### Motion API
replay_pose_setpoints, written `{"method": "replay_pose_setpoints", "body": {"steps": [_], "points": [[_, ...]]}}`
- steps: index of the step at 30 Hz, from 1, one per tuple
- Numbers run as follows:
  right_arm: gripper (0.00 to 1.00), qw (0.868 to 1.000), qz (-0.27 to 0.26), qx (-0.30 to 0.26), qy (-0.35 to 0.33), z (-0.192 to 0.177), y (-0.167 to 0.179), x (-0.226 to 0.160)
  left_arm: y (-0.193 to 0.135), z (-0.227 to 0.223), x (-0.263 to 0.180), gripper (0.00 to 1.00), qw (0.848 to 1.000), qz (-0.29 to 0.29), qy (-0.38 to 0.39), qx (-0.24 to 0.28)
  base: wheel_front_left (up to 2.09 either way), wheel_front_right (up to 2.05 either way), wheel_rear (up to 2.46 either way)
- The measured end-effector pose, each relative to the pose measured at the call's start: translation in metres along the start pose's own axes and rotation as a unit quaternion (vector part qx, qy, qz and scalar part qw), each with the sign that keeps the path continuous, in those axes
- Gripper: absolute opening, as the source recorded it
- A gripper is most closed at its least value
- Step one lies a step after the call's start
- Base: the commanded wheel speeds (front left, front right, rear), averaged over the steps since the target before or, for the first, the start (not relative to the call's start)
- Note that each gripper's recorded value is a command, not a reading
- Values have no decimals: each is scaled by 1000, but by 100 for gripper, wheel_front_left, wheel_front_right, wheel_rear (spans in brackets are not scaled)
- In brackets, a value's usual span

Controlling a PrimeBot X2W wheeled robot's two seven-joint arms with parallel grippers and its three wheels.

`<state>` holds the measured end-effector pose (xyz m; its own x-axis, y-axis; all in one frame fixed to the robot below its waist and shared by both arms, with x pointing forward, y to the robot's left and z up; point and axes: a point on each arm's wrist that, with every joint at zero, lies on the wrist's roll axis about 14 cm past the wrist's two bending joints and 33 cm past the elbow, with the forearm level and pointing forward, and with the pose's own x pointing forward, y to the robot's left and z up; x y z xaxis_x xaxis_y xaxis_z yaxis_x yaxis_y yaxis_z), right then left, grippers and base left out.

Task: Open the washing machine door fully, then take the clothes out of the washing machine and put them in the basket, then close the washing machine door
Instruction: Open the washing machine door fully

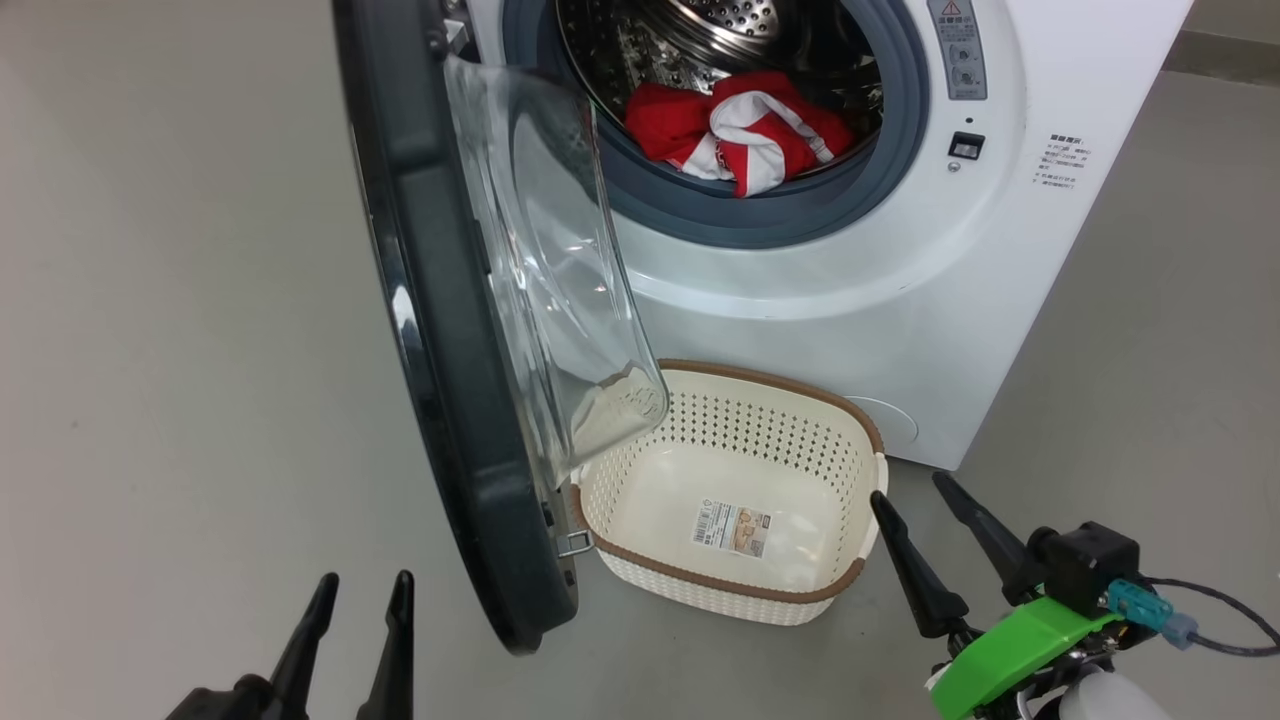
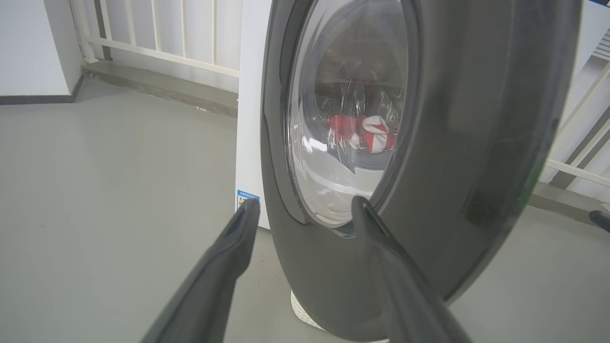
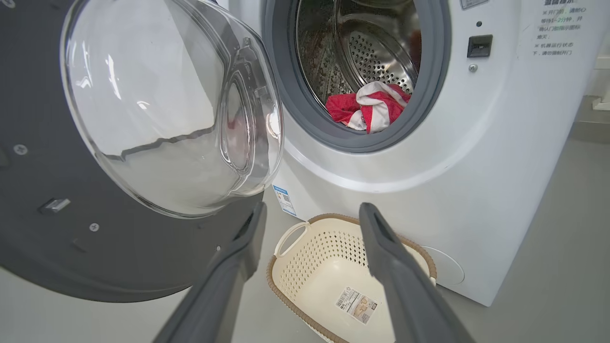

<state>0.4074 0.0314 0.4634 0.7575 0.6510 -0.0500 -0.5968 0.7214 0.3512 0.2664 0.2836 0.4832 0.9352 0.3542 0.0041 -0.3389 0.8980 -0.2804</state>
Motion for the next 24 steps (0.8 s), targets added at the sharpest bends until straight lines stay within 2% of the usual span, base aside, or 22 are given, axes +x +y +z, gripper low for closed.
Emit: {"method": "replay_pose_setpoints", "body": {"steps": [7, 16, 24], "points": [[100, 998, -23, -36, -37, 16, -4, -6, 1, 0, -1, 100, 1000, 2, -1, 0, 0, 0, 0], [100, 998, -38, -47, -12, -5, -6, -23, 4, 2, -2, 100, 1000, 6, -3, 0, 0, 0, 0], [100, 998, -40, -55, -10, -5, -6, -23, 4, 3, -2, 100, 1000, 6, -5, -1, 0, 0, 0]]}}
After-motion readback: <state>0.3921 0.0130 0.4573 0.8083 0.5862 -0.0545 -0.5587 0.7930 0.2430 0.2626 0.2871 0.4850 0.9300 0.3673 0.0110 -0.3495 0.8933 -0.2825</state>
